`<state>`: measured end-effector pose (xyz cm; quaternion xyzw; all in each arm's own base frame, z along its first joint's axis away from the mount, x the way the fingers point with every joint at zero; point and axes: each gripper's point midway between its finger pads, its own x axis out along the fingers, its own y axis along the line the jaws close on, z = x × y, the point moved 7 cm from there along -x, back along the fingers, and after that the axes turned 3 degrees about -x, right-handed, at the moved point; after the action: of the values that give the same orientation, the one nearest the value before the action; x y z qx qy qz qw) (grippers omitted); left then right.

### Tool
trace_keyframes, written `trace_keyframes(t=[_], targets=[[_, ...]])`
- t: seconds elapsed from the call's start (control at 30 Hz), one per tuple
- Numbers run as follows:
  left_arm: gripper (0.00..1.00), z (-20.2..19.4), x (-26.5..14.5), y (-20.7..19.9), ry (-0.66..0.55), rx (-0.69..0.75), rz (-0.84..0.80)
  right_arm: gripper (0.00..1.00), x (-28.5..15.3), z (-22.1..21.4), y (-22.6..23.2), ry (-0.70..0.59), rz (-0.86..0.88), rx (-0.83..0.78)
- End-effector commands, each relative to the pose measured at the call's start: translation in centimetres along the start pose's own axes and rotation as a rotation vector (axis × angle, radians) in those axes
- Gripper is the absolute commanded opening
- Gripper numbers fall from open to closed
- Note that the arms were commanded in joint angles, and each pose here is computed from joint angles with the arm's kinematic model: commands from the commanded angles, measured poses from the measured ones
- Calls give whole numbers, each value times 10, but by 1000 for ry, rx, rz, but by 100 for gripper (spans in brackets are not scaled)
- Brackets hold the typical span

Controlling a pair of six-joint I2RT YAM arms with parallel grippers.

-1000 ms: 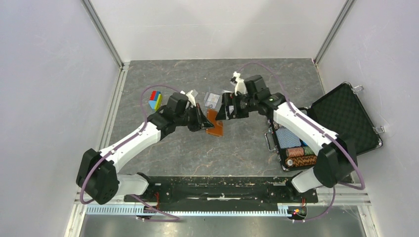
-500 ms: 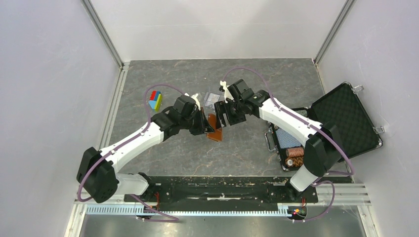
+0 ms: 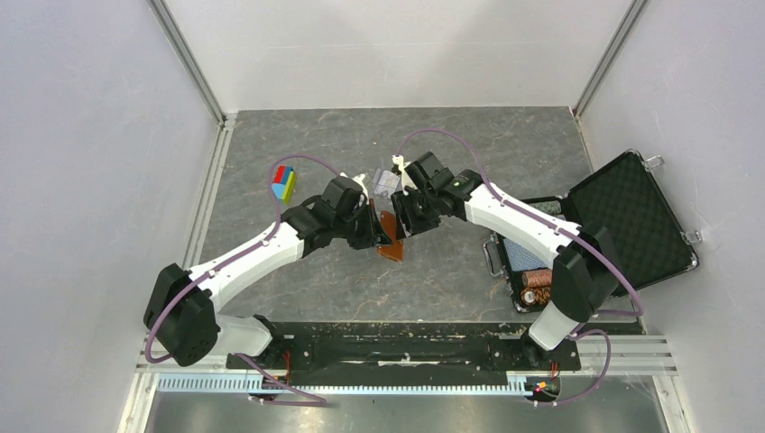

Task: Put the credit cards into the card holder
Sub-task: Open the card holder.

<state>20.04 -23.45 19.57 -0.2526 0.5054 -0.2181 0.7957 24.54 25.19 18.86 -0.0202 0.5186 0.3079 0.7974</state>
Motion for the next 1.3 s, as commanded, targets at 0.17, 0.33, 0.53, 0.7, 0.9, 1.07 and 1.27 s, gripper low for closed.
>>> trace_keyframes(t=[0.17, 0.33, 0.53, 0.7, 0.9, 1.07, 1.27], targets=[[2, 13, -15, -17, -62, 66, -57, 37, 9, -33, -59, 118, -278, 26], [2, 10, -15, -15, -62, 56, -67, 38, 2, -34, -68, 102, -243, 52], [2, 6, -12, -11, -55, 36, -65, 51, -23, -25, -64, -50, -6, 124], [2, 5, -9, -14, -43, 26, -97, 63, -25, -25, -46, -84, 206, 169], [2, 4, -8, -15, -33, 24, -102, 71, -17, -24, -21, -99, 351, 174], [2, 3, -8, -14, -27, 25, -103, 70, -8, -15, -9, -83, 360, 146], [2, 2, -8, -14, -21, 23, -102, 55, 0, -8, -14, -88, 290, 151]])
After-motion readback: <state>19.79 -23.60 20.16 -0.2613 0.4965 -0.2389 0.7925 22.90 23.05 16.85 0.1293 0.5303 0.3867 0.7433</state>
